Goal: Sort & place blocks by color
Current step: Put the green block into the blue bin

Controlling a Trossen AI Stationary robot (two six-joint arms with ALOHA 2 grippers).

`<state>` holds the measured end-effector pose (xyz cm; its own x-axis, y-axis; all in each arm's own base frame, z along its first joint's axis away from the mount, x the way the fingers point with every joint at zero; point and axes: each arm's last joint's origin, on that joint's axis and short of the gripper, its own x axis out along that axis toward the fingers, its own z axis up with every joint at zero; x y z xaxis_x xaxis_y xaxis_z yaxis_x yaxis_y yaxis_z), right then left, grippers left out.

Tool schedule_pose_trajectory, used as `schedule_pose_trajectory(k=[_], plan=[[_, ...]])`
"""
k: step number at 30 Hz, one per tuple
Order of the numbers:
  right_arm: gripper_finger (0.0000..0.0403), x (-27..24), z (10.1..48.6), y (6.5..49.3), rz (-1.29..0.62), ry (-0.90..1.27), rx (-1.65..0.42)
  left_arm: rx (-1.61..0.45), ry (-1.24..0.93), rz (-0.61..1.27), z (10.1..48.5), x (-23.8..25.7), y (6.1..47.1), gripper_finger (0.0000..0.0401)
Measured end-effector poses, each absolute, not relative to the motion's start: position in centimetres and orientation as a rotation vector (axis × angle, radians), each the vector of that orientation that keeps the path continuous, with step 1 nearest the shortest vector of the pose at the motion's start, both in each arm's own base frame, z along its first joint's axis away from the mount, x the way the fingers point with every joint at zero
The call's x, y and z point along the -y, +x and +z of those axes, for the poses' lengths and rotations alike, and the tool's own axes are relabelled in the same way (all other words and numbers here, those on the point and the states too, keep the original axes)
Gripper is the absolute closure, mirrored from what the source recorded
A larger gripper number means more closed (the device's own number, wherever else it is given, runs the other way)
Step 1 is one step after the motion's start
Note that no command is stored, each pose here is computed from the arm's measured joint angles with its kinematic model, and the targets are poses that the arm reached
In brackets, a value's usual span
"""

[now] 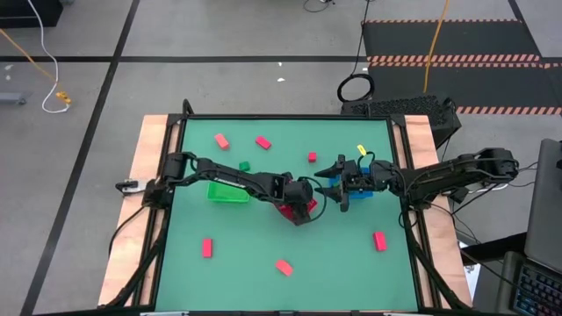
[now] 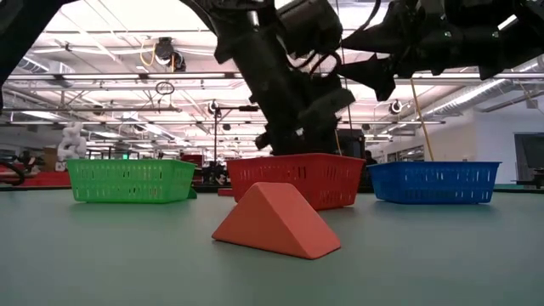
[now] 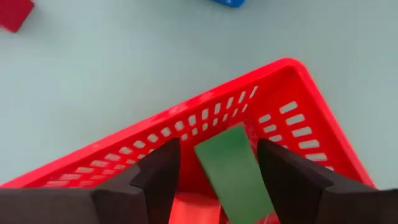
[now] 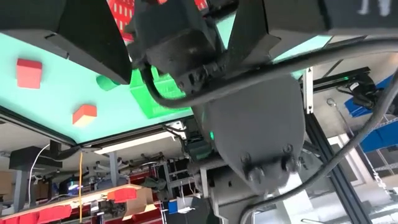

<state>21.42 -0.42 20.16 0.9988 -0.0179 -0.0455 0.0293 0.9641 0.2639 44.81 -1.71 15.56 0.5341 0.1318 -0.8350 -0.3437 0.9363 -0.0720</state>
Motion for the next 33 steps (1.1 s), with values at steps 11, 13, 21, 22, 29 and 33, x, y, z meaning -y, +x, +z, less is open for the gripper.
schedule_pose_trajectory(k=[11, 13, 21, 22, 29, 33], plan=[[0.0149, 0.4, 20.1, 21.4, -0.027, 0.265, -0.051, -1.012, -0.239, 0.307, 12.7, 1.7, 45.3, 0.0185], [0.0149, 0.4, 20.0, 21.4, -0.027, 0.266, -0.058, -1.017, -0.241, 0.313, 12.4, 1.7, 45.3, 0.0185], [0.0149, 0.4, 20.0, 21.4, -0.027, 0.25, -0.058, -1.008, -0.232, 0.304, 13.4, 1.9, 45.0, 0.0214], [0.0149, 0.4, 20.0, 21.4, -0.027, 0.25, -0.058, -1.01, -0.231, 0.3, 13.6, 1.9, 44.9, 0.0231], [0.0149, 0.4, 20.0, 21.4, -0.026, 0.25, -0.058, -0.92, -0.206, 0.251, 17.7, 2.3, 44.5, 0.0299], [0.0149, 0.4, 20.1, 21.4, -0.026, 0.25, -0.055, -0.895, -0.208, 0.244, 19.3, 2.2, 44.0, 0.0299]])
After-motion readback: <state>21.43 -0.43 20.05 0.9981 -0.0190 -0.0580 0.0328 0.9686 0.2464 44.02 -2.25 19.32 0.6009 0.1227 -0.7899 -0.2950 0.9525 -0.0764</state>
